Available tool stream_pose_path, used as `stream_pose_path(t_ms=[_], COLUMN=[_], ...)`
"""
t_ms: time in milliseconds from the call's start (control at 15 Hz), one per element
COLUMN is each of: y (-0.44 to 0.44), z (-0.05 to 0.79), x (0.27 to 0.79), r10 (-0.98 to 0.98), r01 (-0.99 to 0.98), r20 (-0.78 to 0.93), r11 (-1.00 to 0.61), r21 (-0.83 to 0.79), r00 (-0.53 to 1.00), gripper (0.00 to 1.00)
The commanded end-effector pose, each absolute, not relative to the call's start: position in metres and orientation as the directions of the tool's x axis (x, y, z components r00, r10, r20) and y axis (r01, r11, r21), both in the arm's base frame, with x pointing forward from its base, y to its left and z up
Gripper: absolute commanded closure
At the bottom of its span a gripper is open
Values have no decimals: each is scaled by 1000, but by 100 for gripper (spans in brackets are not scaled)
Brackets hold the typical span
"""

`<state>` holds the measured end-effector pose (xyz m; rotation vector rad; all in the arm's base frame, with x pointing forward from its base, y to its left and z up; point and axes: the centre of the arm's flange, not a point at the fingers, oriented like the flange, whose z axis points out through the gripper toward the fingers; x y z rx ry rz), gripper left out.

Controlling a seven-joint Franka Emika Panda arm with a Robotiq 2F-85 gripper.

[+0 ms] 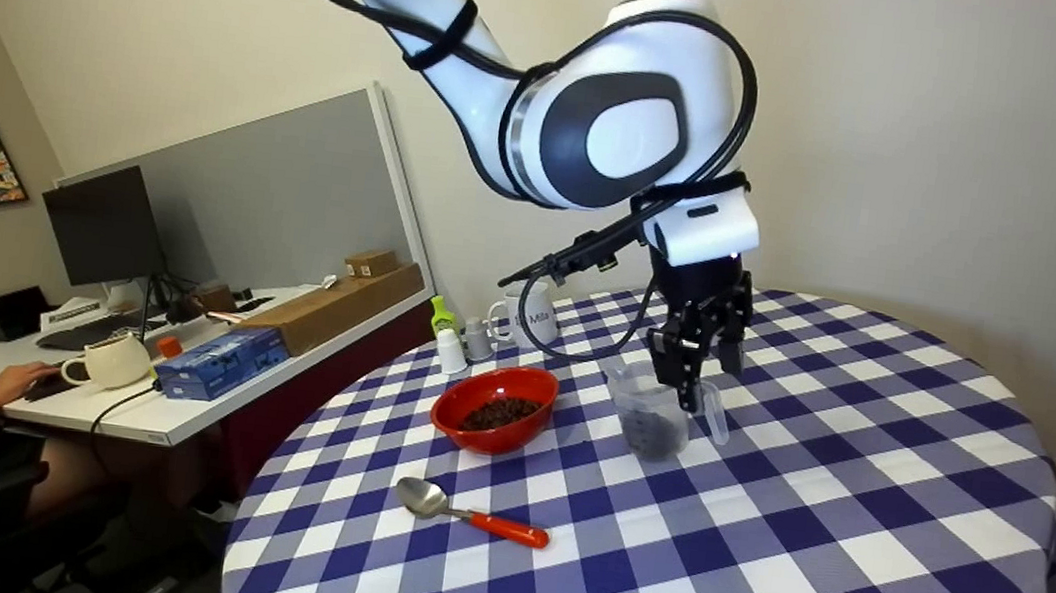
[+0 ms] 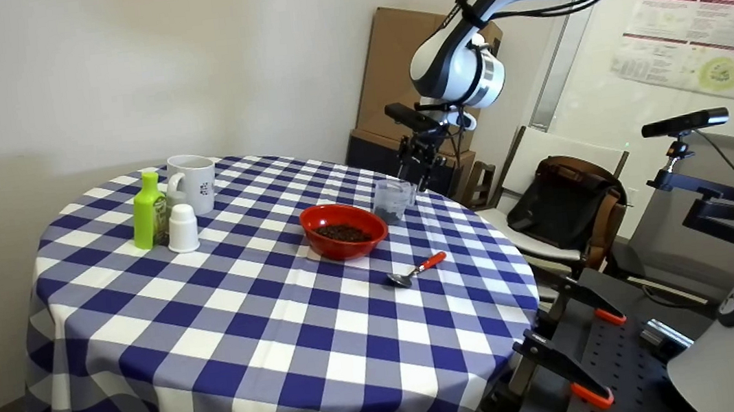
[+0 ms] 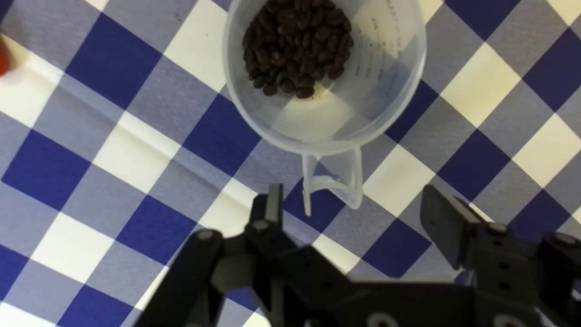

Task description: Pour some of the contents of the jug into the bowl

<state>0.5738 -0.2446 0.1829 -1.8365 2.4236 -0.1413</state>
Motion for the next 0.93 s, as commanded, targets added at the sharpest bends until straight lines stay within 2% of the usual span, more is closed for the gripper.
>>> stream_pose_path(t_ms=[0,467,867], y=[-236,-171,-77], z=[240,359,384], x=[566,537,485], r10=[-990,-964,-834], r01=[-972,-948,-834], r20=[-43,-24,-70], r11=[141,-254,-537], r21=[-188,-192,-127], r00=[-135,263,547], gripper=[0,0,0])
